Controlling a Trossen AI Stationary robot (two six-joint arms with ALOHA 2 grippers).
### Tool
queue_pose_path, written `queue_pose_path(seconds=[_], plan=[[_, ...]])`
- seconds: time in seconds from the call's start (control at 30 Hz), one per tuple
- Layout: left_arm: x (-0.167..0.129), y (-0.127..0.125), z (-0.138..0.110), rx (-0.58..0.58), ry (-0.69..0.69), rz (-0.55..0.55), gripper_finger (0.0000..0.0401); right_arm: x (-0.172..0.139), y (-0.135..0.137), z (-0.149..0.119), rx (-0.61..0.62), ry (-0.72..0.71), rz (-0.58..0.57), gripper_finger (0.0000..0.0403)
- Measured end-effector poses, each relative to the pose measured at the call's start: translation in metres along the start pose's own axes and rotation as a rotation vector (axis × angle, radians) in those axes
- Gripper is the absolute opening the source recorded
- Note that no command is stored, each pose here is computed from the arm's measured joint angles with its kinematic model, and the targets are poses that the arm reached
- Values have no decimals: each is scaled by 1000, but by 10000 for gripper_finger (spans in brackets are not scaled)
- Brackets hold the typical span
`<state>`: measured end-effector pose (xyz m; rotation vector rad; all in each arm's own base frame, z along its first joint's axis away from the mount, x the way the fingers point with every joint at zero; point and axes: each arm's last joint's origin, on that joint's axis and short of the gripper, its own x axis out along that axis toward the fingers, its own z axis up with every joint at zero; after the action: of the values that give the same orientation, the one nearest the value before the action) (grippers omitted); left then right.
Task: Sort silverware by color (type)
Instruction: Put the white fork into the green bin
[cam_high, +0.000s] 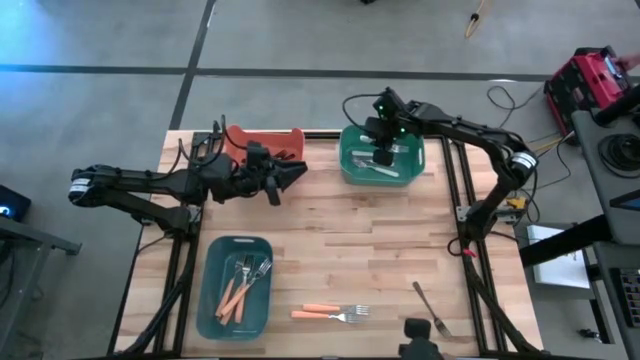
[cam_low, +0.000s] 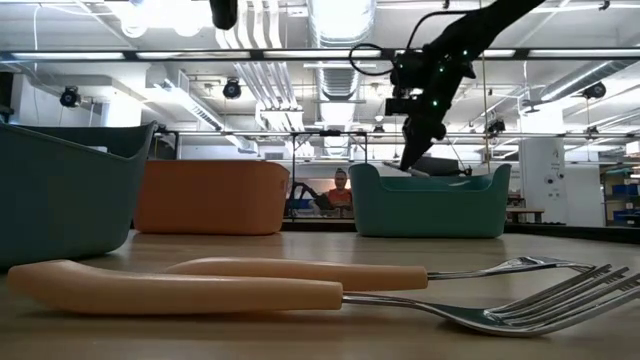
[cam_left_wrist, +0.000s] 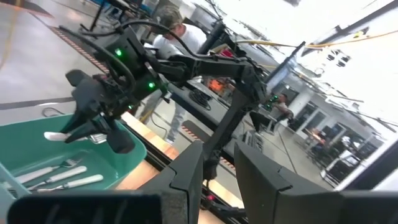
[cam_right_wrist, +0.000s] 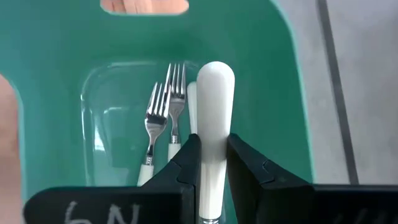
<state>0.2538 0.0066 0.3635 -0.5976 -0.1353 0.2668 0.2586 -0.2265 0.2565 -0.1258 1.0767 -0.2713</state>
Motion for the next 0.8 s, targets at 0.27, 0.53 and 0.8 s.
queue_pose_path(seconds=[0.27, 0.53, 0.8], plan=[[0, 1, 0, 1, -17, 30, 75, 24, 0, -4, 2, 58, 39, 40], [0, 1, 0, 1, -18, 30, 75, 40, 1, -8, 5, 101, 59, 40], [0, 2, 1, 0, -22, 34, 75, 62, 2, -13, 12, 149, 91, 40]])
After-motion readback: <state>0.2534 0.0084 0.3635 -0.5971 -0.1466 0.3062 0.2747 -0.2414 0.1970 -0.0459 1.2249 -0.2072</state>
